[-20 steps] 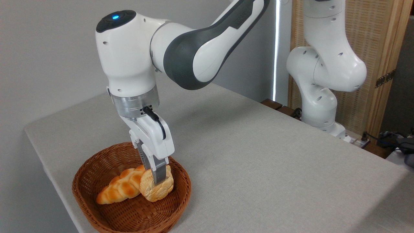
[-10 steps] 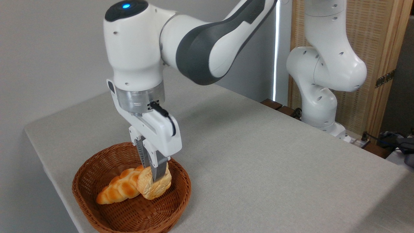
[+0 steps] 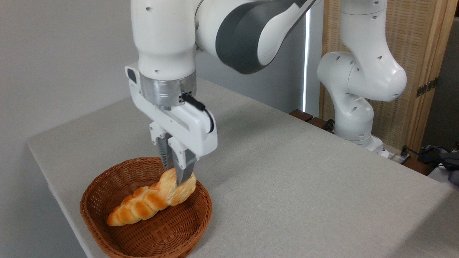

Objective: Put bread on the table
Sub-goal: 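Lift the round bun out of the basket and carry it sideways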

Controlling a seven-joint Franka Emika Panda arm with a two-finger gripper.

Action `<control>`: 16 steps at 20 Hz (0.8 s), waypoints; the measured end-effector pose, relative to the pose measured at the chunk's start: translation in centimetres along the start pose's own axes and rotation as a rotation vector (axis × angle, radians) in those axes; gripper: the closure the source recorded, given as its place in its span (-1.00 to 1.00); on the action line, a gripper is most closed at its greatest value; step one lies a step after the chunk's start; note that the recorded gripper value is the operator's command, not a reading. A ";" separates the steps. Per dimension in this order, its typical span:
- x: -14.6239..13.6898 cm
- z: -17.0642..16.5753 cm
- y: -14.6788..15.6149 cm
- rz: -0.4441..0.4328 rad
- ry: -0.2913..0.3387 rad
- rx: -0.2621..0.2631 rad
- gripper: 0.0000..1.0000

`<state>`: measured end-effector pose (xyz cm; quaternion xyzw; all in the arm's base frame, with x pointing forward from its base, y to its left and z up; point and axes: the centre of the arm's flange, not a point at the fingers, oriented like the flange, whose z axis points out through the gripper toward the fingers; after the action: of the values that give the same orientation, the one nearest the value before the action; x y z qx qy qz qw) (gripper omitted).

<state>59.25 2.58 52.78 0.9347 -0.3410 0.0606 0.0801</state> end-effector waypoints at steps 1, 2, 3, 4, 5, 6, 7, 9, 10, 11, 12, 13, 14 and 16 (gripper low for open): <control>-0.1 -0.2 0.2 0.001 -0.004 -0.005 0.48; -0.3 -0.5 0.5 0.011 -0.011 -0.014 0.48; -0.6 -0.8 0.9 0.027 -0.019 -0.023 0.48; -0.7 -0.9 1.1 0.037 -0.023 -0.029 0.47; -1.1 -1.1 1.5 0.055 -0.031 -0.038 0.47; -1.4 -1.2 1.7 0.065 -0.033 -0.041 0.46; -1.9 -1.3 2.1 0.081 -0.035 -0.045 0.46; -2.9 -1.2 2.9 0.102 -0.041 -0.054 0.47; -3.2 -1.1 3.1 0.107 -0.044 -0.058 0.47; -3.6 -0.8 3.5 0.117 -0.049 -0.065 0.47; -4.0 -0.4 3.8 0.130 -0.055 -0.073 0.47; -4.2 -0.2 3.9 0.137 -0.061 -0.077 0.47; -4.6 0.5 4.2 0.152 -0.081 -0.081 0.47; -5.1 1.7 4.8 0.172 -0.123 -0.083 0.45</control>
<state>52.42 1.85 50.78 0.8997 -0.4266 -0.0043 0.0924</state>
